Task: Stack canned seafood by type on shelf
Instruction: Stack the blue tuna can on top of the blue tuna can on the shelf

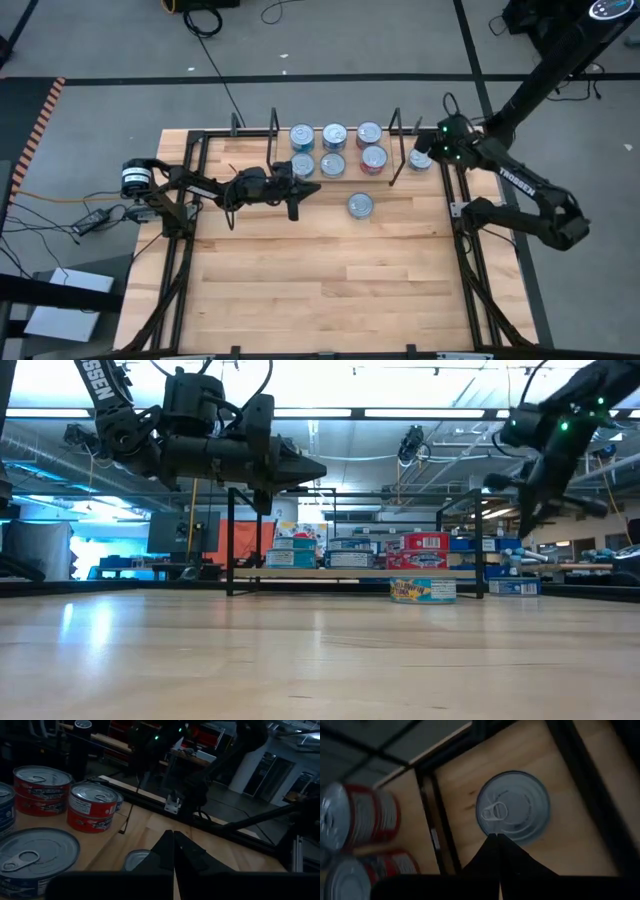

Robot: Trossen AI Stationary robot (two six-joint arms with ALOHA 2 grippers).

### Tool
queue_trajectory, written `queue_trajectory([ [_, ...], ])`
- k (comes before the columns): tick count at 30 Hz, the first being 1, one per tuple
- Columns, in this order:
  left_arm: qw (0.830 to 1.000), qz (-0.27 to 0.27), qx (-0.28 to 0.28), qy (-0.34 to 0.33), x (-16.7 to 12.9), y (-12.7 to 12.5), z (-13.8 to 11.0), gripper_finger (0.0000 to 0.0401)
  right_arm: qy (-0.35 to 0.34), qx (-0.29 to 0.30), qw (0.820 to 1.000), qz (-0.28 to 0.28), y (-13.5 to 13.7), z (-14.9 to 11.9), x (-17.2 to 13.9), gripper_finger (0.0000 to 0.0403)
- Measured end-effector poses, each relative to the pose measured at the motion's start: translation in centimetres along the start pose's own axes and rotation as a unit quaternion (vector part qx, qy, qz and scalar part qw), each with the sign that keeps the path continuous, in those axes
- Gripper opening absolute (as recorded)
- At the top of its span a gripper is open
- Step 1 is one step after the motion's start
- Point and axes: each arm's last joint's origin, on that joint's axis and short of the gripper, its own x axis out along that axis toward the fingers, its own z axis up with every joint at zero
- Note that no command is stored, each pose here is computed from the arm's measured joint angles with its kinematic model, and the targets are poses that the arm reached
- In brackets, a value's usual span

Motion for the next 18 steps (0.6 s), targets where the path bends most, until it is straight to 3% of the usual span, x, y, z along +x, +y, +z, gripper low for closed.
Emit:
queue_trajectory([
  [8,1.0,-0.002,-0.009,0.0,0.0,0.0,0.0,0.0003,-0.079,0.178,0.981,-0.016,-1.7,-1.2,2.7,0.0],
  [18,1.0,-0.002,-0.01,0.0,0.0,0.0,0.0,0.0003,-0.082,0.287,0.954,-0.042,-1.7,-1.7,4.7,0.0],
])
